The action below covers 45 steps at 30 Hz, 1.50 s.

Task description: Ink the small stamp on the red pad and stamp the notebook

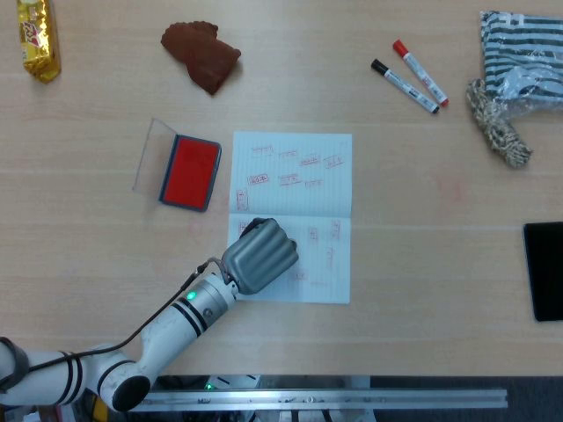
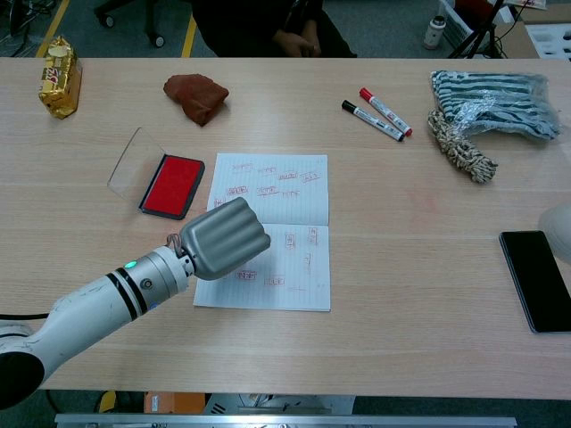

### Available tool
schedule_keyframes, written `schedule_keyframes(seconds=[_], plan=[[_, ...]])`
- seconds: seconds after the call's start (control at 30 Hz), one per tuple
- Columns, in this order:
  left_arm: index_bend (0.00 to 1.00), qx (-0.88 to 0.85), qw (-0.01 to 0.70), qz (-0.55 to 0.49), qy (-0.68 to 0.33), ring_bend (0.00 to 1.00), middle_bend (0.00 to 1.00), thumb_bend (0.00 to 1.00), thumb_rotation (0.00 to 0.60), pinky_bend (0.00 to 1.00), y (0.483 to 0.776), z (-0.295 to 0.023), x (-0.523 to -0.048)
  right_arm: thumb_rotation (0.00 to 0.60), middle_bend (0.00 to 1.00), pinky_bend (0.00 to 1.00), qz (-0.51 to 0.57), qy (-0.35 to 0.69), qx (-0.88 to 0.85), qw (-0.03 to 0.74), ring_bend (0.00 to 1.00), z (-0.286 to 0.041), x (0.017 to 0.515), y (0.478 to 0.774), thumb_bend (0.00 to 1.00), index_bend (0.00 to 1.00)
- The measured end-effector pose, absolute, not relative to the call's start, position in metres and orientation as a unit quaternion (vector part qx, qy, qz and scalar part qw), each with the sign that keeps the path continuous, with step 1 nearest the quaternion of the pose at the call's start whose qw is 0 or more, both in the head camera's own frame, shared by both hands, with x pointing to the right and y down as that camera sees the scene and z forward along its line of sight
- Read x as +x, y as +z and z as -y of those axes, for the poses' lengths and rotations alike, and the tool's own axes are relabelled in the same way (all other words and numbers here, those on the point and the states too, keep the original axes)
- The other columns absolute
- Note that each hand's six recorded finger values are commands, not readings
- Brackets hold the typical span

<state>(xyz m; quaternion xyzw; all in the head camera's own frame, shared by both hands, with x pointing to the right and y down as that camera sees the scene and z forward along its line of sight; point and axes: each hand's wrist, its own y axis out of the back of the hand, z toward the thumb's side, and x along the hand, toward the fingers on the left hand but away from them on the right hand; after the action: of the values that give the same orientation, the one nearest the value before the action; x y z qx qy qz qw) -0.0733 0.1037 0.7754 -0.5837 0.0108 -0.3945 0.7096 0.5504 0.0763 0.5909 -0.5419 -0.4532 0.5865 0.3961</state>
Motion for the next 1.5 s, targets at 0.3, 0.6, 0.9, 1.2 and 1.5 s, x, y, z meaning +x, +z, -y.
schedule_keyframes(seconds=[0.3,0.6,0.9,1.2,1.5], plan=[[0.57,-0.580,0.712,-0.055,-0.392,1.00,1.00,0.28,0.600,1.00,0.736,-0.085,-0.086,0.600,0.41,0.43,0.455,0.583,-0.544,0.396,0.34,-0.076,0.550,0.591,0.29,0.41],[0.57,-0.585,0.712,-0.062,-0.383,1.00,1.00,0.28,0.600,1.00,0.725,-0.091,-0.083,0.600,0.41,0.43,0.454,0.580,-0.547,0.397,0.34,-0.076,0.547,0.592,0.29,0.41],[0.57,-0.593,0.715,-0.045,-0.369,1.00,1.00,0.28,0.600,1.00,0.737,-0.107,-0.058,0.600,0.41,0.43,0.455,0.583,-0.543,0.399,0.34,-0.076,0.549,0.589,0.29,0.41],[0.57,-0.582,0.716,-0.034,-0.383,1.00,1.00,0.28,0.600,1.00,0.757,-0.109,-0.052,0.600,0.41,0.43,0.453,0.587,-0.540,0.398,0.34,-0.076,0.550,0.589,0.29,0.41],[0.57,-0.579,0.714,-0.037,-0.391,1.00,1.00,0.28,0.600,1.00,0.764,-0.110,-0.050,0.600,0.41,0.43,0.450,0.588,-0.541,0.399,0.34,-0.074,0.548,0.590,0.29,0.41]])
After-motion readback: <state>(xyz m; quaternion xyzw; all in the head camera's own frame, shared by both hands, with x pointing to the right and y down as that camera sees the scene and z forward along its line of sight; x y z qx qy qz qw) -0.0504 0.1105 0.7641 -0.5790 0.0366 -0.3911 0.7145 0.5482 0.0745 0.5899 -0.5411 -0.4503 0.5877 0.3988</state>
